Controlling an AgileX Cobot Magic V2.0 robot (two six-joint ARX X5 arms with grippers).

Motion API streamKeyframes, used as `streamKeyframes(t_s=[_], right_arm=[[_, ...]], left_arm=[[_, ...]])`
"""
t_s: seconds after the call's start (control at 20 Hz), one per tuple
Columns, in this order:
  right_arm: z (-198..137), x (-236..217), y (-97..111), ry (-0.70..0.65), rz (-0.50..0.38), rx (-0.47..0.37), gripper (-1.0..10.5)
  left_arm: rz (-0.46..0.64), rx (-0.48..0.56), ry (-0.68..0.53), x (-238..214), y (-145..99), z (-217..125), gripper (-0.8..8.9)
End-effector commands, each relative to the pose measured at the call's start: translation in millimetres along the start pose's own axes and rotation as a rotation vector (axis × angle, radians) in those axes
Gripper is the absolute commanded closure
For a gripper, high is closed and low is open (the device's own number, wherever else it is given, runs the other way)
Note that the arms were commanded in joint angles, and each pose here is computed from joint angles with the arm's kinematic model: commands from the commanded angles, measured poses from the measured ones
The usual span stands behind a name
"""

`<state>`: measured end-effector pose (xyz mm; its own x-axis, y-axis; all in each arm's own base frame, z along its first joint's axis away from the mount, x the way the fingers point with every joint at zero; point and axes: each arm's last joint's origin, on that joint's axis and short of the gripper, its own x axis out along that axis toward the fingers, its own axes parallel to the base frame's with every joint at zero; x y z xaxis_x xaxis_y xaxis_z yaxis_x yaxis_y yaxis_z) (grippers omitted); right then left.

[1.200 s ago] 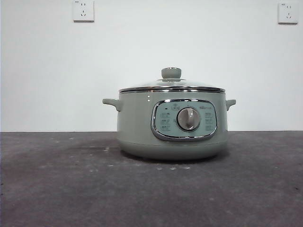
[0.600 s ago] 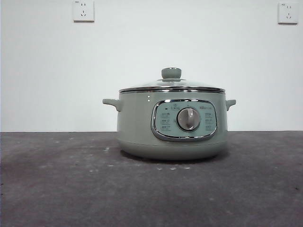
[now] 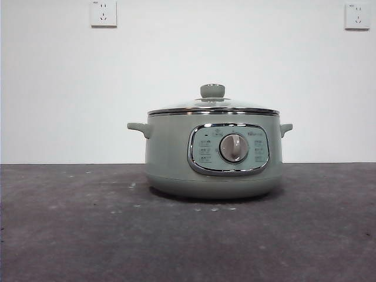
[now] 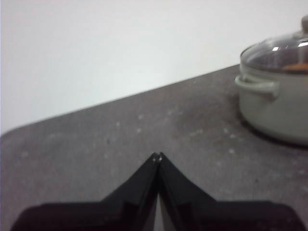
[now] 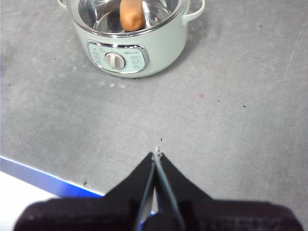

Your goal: Pick up the potato,open the lid,put the potato in the pot,close the lid

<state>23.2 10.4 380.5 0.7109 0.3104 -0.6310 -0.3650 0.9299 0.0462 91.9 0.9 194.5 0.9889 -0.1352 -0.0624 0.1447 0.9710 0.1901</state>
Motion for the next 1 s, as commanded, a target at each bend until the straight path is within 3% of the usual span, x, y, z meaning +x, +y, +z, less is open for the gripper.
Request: streamKeyframes(t_s=[0.05, 0.25, 1.0], right_arm=[[-3, 1, 0, 0.027, -0.004, 0.008, 9.5], [-3, 1, 0, 0.027, -0.004, 0.008, 9.5], [-3, 1, 0, 0.028, -0.005, 0.008, 9.5]], left_arm=[[0.017, -0.061, 0.008, 2, -2, -20, 8.17], [0.017, -0.149, 0.097, 6, -5, -44, 8.17], [0.006, -0.149, 0.097, 7, -5, -44, 8.17]])
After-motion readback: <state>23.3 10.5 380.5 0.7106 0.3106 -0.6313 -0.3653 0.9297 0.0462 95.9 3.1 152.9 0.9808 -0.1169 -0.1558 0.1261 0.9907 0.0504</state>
